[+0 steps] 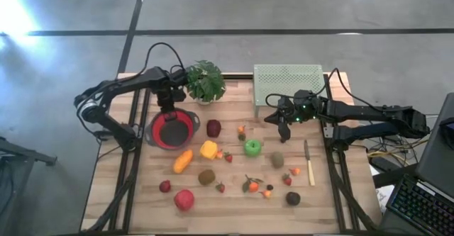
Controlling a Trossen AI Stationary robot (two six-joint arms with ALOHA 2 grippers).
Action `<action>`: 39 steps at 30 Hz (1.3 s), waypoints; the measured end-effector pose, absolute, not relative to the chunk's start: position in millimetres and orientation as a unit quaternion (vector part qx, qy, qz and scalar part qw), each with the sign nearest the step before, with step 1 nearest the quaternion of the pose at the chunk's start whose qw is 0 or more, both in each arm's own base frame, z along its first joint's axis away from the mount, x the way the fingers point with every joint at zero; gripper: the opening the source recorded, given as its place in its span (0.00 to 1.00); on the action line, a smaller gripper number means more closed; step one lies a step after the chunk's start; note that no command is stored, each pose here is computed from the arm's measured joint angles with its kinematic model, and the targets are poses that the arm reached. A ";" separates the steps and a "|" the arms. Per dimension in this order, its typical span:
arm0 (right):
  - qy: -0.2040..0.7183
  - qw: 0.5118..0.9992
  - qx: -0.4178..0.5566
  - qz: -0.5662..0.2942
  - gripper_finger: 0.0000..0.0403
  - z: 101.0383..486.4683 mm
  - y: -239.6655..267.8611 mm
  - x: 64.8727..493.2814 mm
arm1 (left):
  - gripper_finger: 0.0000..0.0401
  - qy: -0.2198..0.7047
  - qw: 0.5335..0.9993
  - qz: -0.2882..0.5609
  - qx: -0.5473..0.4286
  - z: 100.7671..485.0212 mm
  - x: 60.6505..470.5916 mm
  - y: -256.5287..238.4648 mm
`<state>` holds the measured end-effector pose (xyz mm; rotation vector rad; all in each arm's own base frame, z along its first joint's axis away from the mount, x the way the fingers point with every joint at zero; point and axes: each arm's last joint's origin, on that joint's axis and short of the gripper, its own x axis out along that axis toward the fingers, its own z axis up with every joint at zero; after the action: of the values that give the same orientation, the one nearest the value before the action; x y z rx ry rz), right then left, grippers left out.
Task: Pick & Place Fruit
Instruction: Put the red strainer bowl on the shelf
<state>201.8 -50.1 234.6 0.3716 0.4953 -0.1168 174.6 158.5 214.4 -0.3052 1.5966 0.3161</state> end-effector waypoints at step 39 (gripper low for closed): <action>0.336 0.924 0.123 -0.136 0.02 301.9 -68.0 177.1 | 0.06 0.379 0.856 0.120 -0.330 396.4 189.1 138.9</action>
<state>177.1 -68.0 301.9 0.2517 0.6905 -0.2791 189.1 138.9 396.4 -0.6930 0.7957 0.2513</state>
